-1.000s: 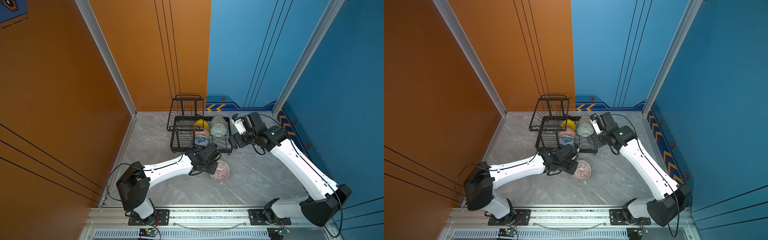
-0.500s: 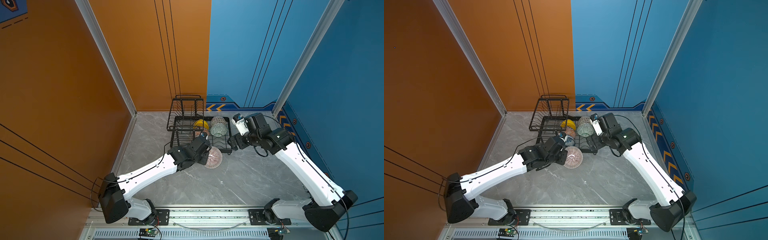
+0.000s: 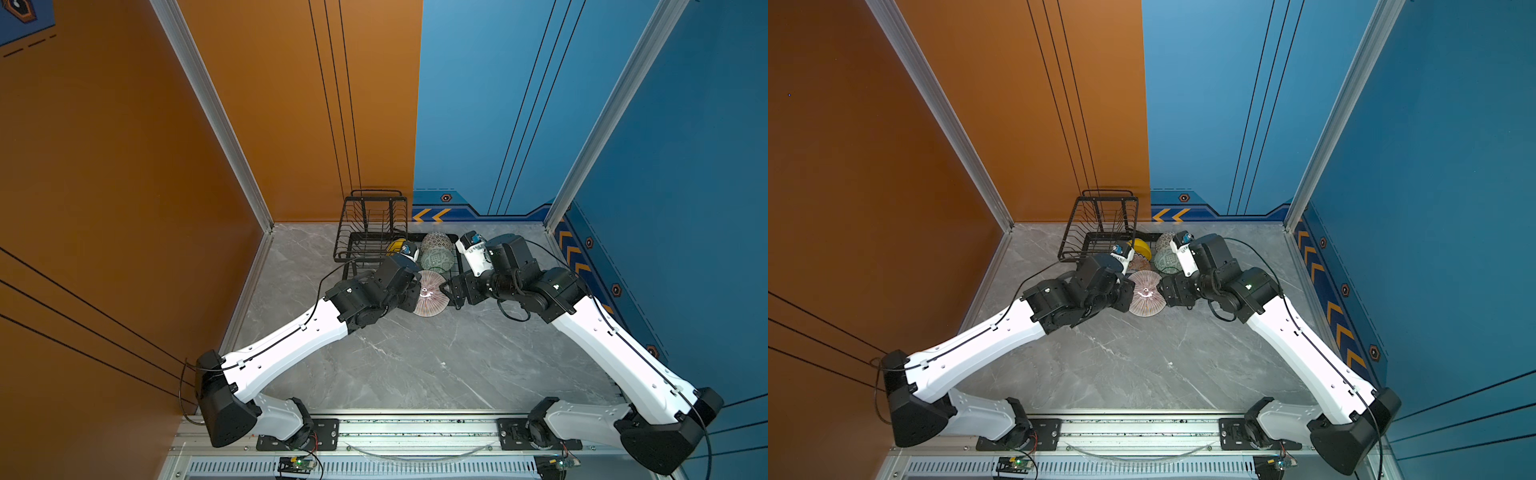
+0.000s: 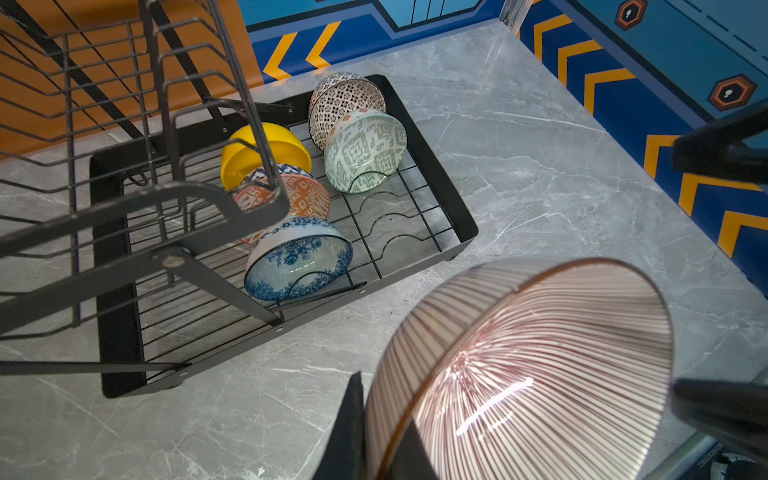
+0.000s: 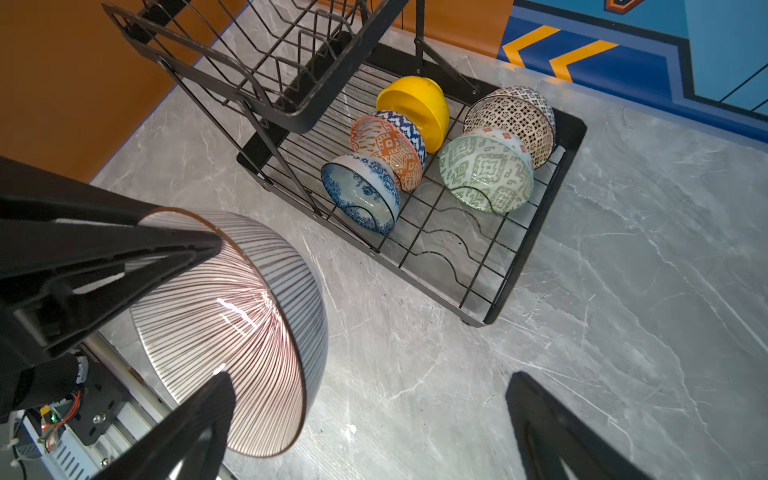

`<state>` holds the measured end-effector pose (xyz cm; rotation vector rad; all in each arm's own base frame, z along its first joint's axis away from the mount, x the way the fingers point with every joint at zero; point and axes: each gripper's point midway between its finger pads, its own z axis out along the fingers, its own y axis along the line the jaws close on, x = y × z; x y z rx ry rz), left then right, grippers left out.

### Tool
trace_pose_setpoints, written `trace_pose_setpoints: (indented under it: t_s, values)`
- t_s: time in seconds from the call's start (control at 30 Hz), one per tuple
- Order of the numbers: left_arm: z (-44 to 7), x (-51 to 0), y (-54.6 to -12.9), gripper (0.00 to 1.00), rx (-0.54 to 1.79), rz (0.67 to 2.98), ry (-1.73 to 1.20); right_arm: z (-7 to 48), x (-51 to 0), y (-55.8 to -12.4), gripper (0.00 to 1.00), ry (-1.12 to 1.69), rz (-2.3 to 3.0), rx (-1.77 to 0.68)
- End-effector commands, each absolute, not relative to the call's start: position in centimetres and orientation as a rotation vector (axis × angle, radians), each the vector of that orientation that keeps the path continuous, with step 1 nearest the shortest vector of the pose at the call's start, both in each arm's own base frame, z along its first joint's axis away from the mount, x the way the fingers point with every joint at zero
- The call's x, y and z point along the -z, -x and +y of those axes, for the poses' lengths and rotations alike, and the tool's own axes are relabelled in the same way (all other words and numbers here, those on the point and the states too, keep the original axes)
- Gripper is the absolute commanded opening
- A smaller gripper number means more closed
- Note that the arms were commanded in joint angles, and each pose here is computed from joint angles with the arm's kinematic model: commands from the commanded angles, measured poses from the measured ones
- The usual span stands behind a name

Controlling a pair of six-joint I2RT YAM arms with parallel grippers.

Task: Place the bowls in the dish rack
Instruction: 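Lift the pink-striped bowl toward the rack while the right gripper approaches it, then grasp the pink-striped bowl with the right gripper while the left gripper releases it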

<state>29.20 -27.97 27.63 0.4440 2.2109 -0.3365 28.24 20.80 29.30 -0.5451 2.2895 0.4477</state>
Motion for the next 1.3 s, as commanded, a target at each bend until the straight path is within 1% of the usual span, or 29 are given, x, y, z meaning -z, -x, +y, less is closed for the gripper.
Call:
trace_pose_setpoints:
  t_s: [0.0,0.17,0.3,0.73,0.83,0.9,1.27]
  values:
    - [-28.1,-30.4,-30.0,0.0,0.349,2.133,-0.419,21.9,-30.3,-28.4,0.98,0.463,2.243,-0.558]
    - [-28.4,-31.2,-30.0,0.0,0.373,2.113,-0.415,22.5,-29.9,-29.1,0.91,0.428,2.246,-0.562]
    - [-28.4,-31.4,-30.1,0.0,0.376,2.101,-0.406,22.9,-29.6,-29.5,0.83,0.412,2.252,-0.554]
    - [-28.8,-31.9,-30.6,0.0,0.403,2.086,-0.394,23.3,-27.6,-29.8,0.7,0.383,2.301,-0.54]
    - [-28.9,-32.0,-30.7,0.0,0.411,2.084,-0.396,23.4,-27.3,-29.9,0.65,0.379,2.307,-0.537]
    - [-29.1,-32.0,-30.7,0.0,0.419,2.082,-0.396,23.4,-27.1,-30.1,0.58,0.374,2.311,-0.534]
    - [-29.6,-32.1,-30.5,0.0,0.451,2.079,-0.405,23.6,-27.0,-30.4,0.32,0.373,2.306,-0.526]
